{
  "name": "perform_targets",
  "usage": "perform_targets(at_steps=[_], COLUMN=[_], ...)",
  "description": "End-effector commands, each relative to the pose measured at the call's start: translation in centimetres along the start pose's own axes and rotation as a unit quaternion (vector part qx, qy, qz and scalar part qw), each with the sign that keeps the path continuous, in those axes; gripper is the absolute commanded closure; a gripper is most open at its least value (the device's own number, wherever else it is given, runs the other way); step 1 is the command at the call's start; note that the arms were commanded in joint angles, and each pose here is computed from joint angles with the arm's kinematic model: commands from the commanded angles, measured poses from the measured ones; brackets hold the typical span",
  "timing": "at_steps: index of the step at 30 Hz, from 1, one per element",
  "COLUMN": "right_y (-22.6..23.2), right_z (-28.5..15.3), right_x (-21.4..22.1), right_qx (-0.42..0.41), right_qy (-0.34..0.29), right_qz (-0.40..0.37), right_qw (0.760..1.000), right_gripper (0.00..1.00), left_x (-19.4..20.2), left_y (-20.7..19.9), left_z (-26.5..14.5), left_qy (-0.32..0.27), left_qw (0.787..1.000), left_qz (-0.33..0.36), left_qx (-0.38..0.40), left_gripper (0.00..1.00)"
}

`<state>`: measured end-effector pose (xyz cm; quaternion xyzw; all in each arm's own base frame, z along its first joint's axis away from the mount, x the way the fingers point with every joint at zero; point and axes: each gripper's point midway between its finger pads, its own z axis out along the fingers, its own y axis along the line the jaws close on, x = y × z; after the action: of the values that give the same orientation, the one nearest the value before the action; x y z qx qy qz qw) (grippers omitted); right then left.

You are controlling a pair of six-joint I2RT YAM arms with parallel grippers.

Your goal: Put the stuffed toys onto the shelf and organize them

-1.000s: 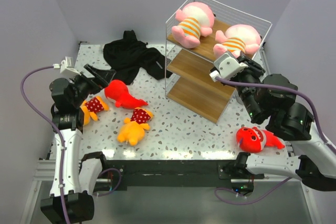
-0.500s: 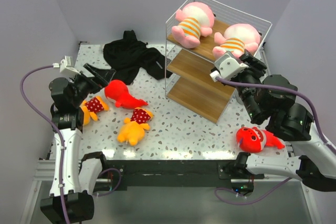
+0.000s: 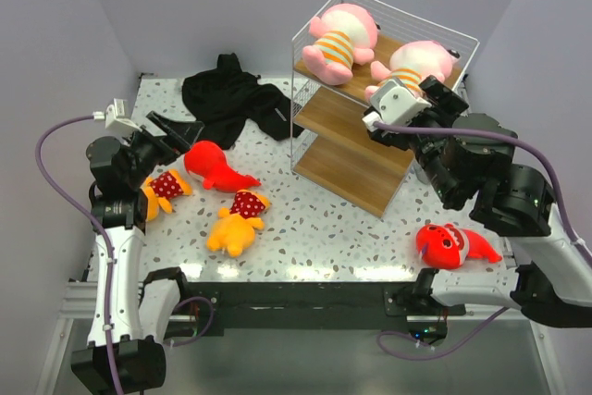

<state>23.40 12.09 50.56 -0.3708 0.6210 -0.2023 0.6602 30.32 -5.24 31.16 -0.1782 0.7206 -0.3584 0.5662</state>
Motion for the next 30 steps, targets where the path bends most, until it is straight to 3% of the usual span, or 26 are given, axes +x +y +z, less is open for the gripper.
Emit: perform_targets(at_steps=[1,8,12,18,22,27,30], right_y=[-0.7,-0.8,-0.3,2.7,6.6,15.1,19.5], right_z=[-0.9,-1.1,-1.2,-0.2,0.4,-0.5,0.0], right_x=[0.0,-1.5,-4.7,-10.4,-13.8,-16.4,-15.4], right_qx=[-0.013,-0.038,-0.079,-0.159,-0.211,-0.265,-0.273], right_qy=[-0.001,-0.024,-0.072,-0.137,-0.152,-0.147,-0.113], right_qz=[0.028,0.058,0.110,0.184,0.233,0.200,0.183], right_qw=[1.000,0.997,0.988,0.960,0.937,0.932,0.938], right_gripper=[0.28,0.29,0.29,0.35,0.44,0.49,0.57], left_x=[-1.9,-1.8,-1.6,-0.7,0.1,1.9,2.5], left_y=[-2.3,-1.9,-0.7,4.9,8.3,12.2,14.0], left_z=[-0.4,-0.2,0.3,0.8,0.6,-0.1,-0.7], left_qy=[-0.026,-0.024,-0.024,-0.032,-0.039,-0.036,-0.042], left_qw=[0.999,0.999,1.000,0.991,0.977,0.958,0.947], left_qz=[0.020,0.020,0.012,-0.042,-0.074,-0.094,-0.095], left_qx=[0.031,0.026,0.006,-0.119,-0.194,-0.269,-0.304], left_gripper=[0.02,0.03,0.03,0.04,0.05,0.08,0.10])
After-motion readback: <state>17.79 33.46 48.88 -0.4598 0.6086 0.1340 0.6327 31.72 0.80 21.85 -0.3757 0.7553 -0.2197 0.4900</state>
